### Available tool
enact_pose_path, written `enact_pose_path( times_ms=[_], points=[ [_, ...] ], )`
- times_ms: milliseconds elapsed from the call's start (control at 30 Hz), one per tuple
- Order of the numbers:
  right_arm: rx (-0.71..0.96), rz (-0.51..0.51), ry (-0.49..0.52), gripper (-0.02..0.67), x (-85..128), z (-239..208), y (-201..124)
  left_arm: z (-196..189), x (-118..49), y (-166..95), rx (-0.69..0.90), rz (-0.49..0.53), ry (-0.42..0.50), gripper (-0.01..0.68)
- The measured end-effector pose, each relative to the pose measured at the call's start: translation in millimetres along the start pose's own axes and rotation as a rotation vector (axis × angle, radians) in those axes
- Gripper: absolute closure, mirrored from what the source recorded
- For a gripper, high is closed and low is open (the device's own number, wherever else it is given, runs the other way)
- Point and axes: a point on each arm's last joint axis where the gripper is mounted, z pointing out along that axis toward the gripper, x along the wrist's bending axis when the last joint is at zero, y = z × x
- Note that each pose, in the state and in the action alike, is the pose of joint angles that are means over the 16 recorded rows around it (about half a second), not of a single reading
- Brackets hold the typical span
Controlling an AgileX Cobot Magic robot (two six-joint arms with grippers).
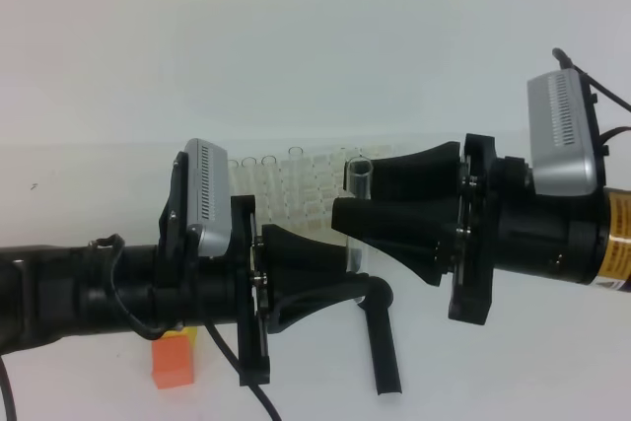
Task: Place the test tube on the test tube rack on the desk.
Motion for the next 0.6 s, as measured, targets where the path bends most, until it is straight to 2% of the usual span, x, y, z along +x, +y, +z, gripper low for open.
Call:
enact_pose_path(
  times_ms=[367,500,600],
  points=[
    [0.006,-0.030,-0.003,0.500,-1.3,1.6,-2.2,0.0,0.7,-0.7,0.008,-0.039,0.007,0.656],
    [0.008,-0.032,-0.008,0.524,-1.9,1.7,-2.2,0.0,1.6,-1.8,0.019,-0.096,0.019,0.590],
    [0.017,-0.028,-0.015,0.525,-2.6,1.7,-3.0,-0.1,2.6,-2.9,0.029,-0.159,0.031,0.500]
  ],
)
